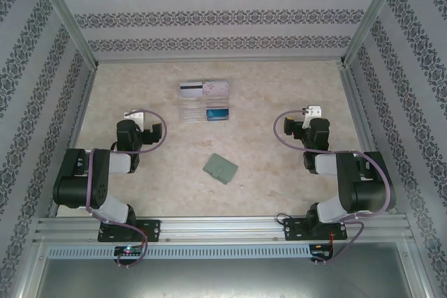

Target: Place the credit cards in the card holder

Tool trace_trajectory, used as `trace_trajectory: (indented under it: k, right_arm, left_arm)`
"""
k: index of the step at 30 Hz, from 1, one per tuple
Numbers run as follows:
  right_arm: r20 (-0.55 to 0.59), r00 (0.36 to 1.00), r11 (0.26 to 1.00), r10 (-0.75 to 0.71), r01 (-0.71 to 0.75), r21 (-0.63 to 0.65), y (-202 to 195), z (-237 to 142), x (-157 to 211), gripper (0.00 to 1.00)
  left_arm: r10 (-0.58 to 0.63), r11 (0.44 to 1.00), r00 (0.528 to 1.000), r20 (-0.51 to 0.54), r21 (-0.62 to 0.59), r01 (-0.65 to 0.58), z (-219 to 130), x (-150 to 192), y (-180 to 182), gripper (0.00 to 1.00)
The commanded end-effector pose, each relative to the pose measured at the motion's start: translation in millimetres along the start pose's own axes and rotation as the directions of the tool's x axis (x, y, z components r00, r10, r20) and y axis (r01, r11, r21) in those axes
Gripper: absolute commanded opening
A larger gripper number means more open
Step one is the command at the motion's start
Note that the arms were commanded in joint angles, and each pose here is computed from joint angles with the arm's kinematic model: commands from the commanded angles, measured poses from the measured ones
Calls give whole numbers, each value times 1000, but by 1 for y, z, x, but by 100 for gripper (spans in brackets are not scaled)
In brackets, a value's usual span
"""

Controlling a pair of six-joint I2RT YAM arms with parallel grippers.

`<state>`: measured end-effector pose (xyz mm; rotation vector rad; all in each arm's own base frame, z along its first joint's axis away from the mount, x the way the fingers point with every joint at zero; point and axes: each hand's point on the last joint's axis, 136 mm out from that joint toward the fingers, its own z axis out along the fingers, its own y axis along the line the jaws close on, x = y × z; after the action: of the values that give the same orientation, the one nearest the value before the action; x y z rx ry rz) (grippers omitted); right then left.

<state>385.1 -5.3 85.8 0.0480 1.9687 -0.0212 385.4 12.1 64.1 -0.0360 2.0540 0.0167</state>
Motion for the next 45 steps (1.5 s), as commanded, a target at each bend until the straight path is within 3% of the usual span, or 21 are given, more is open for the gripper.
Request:
trace_trajectory:
  k: [1,29,32,33,35,37,40,42,45]
  right_arm:
    - [75,997,999,-11,14,-36,10,4,-23,98]
    - [96,995,999,-14,17,-36,12,1,-31,98]
    - [45,999,999,-29,31,-26,19,-19,-59,98]
    - [48,999,999,12,-10,-35,20,-25,-68,98]
    - [47,991,991,122,-119,-55,21,-34,-80,98]
    - [-25,980,971,196,-198,-135,35,-37,-82,98]
    - [-244,938,886,245,-319,-336,85,-49,-69,97]
    - [-402,897,828,182,-360,-429,128,-69,-49,90]
    - [-545,838,806,-25,-306,-507,186,-108,-10,88]
  left_arm:
    - [10,1000,997,81,7,-11,4,-24,-6,100]
    - [13,1000,997,79,14,-14,3,-25,-7,100]
    - [-8,1000,1000,8,-17,8,-7,-47,-3,100]
    - [-63,996,996,-59,-64,59,-11,-48,4,100]
    - [-126,990,988,-87,-77,120,-19,-62,5,100]
    - [-194,981,976,-97,-47,190,-28,-67,-1,100]
    - [-325,944,937,-129,17,330,-43,-67,-16,100]
    - [-397,907,903,-167,80,414,-58,-63,-32,100]
    - [-449,861,865,-224,148,486,-82,-52,-56,100]
